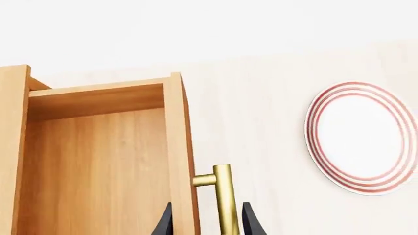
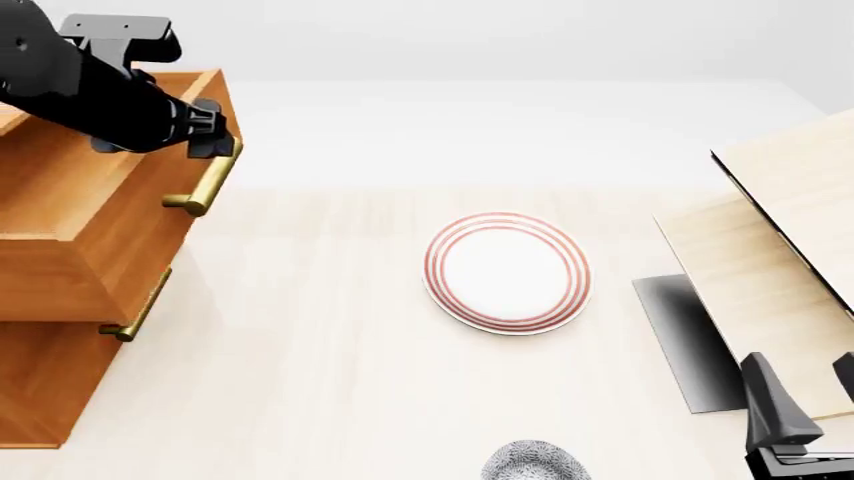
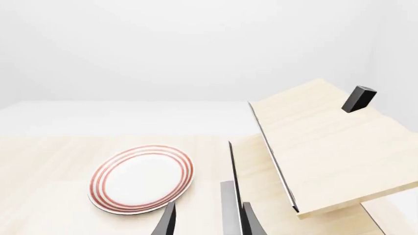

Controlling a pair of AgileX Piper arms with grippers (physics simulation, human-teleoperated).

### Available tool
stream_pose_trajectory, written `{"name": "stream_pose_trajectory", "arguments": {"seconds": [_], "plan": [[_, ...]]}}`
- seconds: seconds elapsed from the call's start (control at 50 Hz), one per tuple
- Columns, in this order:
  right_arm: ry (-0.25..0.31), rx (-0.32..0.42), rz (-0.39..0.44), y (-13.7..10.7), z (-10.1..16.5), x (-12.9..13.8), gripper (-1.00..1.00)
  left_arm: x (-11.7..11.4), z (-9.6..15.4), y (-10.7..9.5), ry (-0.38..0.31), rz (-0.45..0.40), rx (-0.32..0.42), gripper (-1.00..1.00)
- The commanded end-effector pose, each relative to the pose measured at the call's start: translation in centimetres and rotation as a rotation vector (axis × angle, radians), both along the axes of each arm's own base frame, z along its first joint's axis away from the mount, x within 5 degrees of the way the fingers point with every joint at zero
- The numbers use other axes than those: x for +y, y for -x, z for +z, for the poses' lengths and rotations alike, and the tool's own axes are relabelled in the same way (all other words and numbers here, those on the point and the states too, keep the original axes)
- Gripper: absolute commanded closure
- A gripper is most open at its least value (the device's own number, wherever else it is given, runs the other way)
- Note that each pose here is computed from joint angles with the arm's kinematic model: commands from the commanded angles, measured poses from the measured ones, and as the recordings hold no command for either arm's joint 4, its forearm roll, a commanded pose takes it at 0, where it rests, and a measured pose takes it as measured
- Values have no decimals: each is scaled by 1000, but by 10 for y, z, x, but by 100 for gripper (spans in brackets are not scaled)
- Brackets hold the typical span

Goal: Open the top drawer of the cabinet and put the bowl in it.

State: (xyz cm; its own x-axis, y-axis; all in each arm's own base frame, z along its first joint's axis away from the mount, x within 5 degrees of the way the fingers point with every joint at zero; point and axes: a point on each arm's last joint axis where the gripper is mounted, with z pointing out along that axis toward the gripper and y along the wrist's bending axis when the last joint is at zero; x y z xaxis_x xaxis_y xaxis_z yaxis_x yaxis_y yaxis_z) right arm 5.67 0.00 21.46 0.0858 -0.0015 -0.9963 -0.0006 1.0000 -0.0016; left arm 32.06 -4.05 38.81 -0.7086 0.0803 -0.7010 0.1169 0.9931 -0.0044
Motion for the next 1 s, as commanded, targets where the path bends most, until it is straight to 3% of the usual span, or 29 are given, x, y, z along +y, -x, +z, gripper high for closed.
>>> {"name": "stream_pose_trajectory", "arguments": {"seconds": [0.02, 0.08, 0.12, 0.16, 0.2, 0.34, 0.52, 0.88, 0.9, 1.0], "plan": [[0, 0, 0, 0, 0, 0, -100, -15, -2, 0, 11, -37, 15, -100], [0, 0, 0, 0, 0, 0, -100, -26, 0, 1, 23, -58, 14, -100], [0, 0, 0, 0, 0, 0, -100, -54, 2, 3, 61, -105, 13, -100], [0, 0, 0, 0, 0, 0, -100, -41, 1, 3, 37, -91, 14, -100], [0, 0, 0, 0, 0, 0, -100, -50, 2, 4, 55, -101, 12, -100], [0, 0, 0, 0, 0, 0, -100, -46, 1, 6, 47, -96, 14, -100], [0, 0, 0, 0, 0, 0, -100, -62, 2, 8, 66, -126, 15, -100], [0, 0, 0, 0, 0, 0, -100, -66, 3, 12, 63, -147, 8, -100], [0, 0, 0, 0, 0, 0, -100, -80, 4, 14, 83, -172, 6, -100], [0, 0, 0, 0, 0, 0, -100, -66, 4, 12, 64, -147, 5, -100]]}}
